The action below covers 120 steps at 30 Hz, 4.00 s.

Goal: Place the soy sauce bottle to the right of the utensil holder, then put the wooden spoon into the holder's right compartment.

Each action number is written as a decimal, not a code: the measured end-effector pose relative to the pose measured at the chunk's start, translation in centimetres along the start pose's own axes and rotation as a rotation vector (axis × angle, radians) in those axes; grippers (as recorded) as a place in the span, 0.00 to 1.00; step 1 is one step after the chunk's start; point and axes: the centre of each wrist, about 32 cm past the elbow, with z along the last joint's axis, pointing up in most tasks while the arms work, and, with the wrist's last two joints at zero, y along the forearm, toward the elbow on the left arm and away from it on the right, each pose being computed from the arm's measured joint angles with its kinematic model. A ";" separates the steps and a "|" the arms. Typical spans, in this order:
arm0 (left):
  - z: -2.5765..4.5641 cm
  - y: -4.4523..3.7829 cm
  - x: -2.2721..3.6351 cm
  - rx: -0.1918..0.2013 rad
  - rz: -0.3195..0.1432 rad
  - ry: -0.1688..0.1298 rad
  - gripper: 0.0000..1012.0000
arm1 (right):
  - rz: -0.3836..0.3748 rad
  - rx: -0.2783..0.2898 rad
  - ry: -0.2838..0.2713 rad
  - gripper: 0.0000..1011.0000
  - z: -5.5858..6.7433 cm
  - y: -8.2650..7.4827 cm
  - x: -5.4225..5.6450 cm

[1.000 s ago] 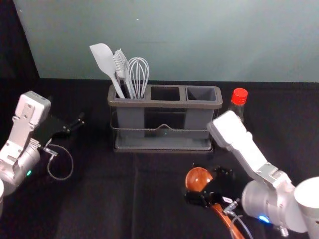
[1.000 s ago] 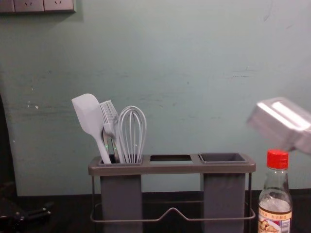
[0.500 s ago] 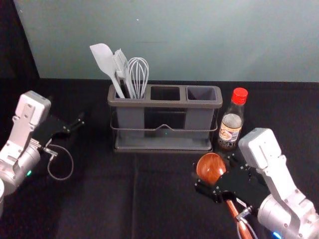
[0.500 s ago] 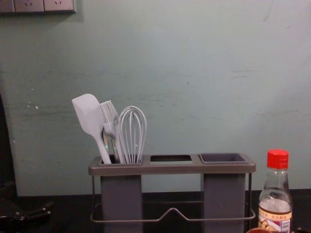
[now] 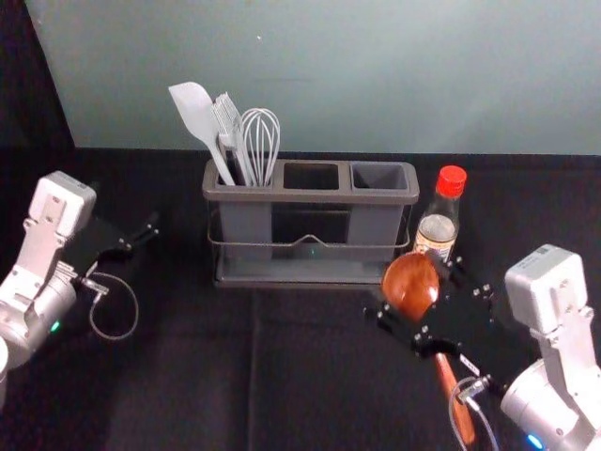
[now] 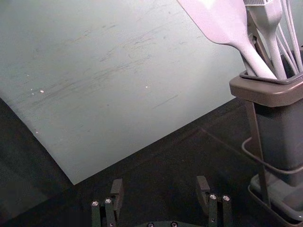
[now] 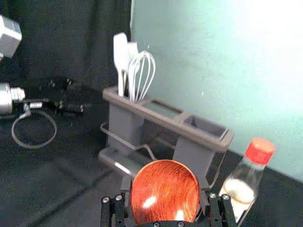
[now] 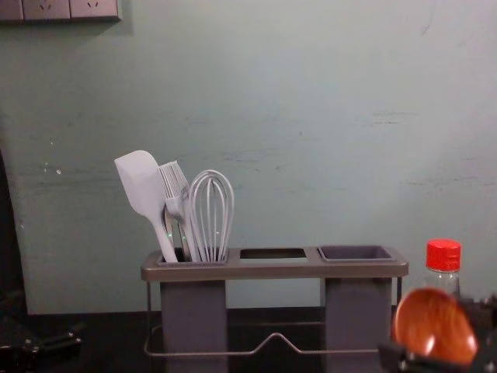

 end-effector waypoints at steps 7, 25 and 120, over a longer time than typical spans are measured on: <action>0.00 0.00 0.00 0.000 0.000 0.000 0.99 | -0.035 0.069 -0.034 0.83 0.6 0.7 0.0; 0.00 0.00 0.00 0.000 0.000 0.000 0.99 | -0.106 0.252 -0.066 0.83 1.5 3.3 0.3; 0.00 0.00 0.00 0.000 0.000 0.000 0.99 | 0.110 0.752 -0.053 0.83 3.3 17.0 11.1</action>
